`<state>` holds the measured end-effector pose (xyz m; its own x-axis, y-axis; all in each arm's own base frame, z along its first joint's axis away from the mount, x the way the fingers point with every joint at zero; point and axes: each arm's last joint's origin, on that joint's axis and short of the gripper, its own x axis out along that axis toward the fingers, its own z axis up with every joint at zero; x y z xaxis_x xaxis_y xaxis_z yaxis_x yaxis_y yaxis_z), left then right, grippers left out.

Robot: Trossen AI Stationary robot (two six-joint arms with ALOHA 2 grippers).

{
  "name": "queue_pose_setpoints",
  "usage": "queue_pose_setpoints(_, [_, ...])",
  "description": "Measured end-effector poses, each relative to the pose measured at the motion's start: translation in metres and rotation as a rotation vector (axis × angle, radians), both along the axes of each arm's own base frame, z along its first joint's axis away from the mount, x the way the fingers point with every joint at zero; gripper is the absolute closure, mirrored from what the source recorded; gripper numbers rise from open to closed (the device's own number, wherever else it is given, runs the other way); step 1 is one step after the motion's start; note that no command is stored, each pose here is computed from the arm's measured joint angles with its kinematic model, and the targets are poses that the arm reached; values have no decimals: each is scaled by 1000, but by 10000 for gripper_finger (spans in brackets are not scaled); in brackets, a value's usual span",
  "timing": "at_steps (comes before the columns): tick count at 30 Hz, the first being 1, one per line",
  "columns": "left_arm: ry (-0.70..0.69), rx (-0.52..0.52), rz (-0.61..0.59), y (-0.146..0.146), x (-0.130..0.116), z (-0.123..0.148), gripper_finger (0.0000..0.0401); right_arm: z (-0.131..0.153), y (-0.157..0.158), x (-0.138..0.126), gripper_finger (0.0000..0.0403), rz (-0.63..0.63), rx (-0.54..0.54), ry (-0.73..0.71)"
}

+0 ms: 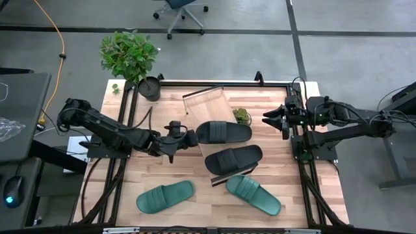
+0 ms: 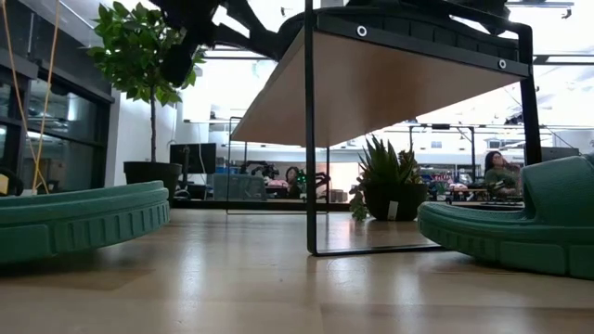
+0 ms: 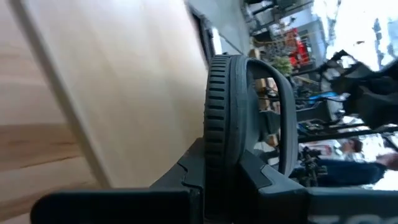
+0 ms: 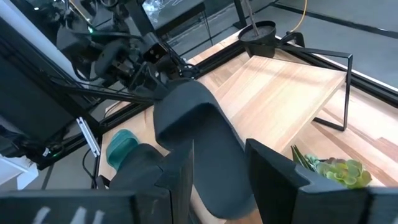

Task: Pick and place slides into the shelf
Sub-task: Put the black slipper on the shelf

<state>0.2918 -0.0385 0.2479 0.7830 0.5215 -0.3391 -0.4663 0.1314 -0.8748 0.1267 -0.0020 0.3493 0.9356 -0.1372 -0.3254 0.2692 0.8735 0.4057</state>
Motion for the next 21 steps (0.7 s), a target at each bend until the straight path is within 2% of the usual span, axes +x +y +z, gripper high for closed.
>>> queue_pose_setpoints(9, [-35, -42, -35, -4, 13, -11, 370, 0, 0, 1, 267, 1, 0, 3])
queue_pose_setpoints(21, [-25, -64, -53, -5, 15, -15, 371, -1, 0, 0, 267, 2, 0, 10])
